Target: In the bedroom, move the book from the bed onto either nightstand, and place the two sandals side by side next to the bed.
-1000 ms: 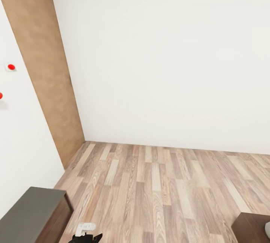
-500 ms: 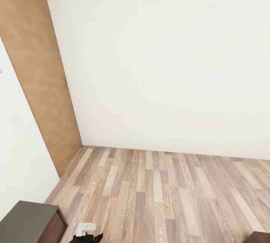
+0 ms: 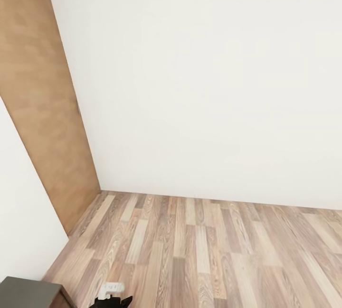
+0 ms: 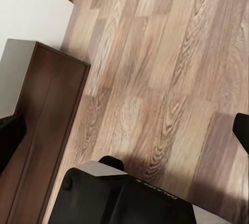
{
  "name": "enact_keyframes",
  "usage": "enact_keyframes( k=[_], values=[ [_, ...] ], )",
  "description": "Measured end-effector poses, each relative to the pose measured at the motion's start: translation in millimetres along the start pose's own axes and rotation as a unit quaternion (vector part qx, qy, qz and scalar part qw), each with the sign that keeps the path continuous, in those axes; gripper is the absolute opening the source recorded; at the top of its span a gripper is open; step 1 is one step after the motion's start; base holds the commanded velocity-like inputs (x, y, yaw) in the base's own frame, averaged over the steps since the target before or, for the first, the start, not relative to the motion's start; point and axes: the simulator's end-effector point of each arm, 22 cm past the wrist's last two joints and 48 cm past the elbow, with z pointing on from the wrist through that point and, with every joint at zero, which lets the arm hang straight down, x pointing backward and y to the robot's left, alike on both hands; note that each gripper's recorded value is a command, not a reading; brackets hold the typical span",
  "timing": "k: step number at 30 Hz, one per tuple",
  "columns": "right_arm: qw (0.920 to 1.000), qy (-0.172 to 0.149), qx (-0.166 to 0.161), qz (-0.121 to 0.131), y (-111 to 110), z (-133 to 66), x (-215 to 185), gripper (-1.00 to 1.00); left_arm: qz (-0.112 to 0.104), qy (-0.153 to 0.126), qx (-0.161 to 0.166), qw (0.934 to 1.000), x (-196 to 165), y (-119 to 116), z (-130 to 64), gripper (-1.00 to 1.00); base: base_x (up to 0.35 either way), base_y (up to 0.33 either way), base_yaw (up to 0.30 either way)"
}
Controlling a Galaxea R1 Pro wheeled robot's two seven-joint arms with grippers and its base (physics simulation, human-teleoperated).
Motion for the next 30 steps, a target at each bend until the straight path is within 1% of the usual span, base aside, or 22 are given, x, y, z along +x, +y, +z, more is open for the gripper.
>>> enact_keyframes(
  k=[22, 30],
  values=[
    [1.0, 0.0, 0.0, 0.0, -0.1, -0.1, 0.0, 1.0, 0.001, 0.001, 0.001, 1.0, 0.4, -1.1, 0.3, 1.0, 0.33, 0.0, 0.0],
    [1.0, 0.0, 0.0, 0.0, 0.1, 0.1, 0.0, 1.0, -0.001, 0.001, 0.004, 1.0, 0.8, -6.5, 2.2, 1.0, 0.322, 0.0, 0.0]
  ],
)
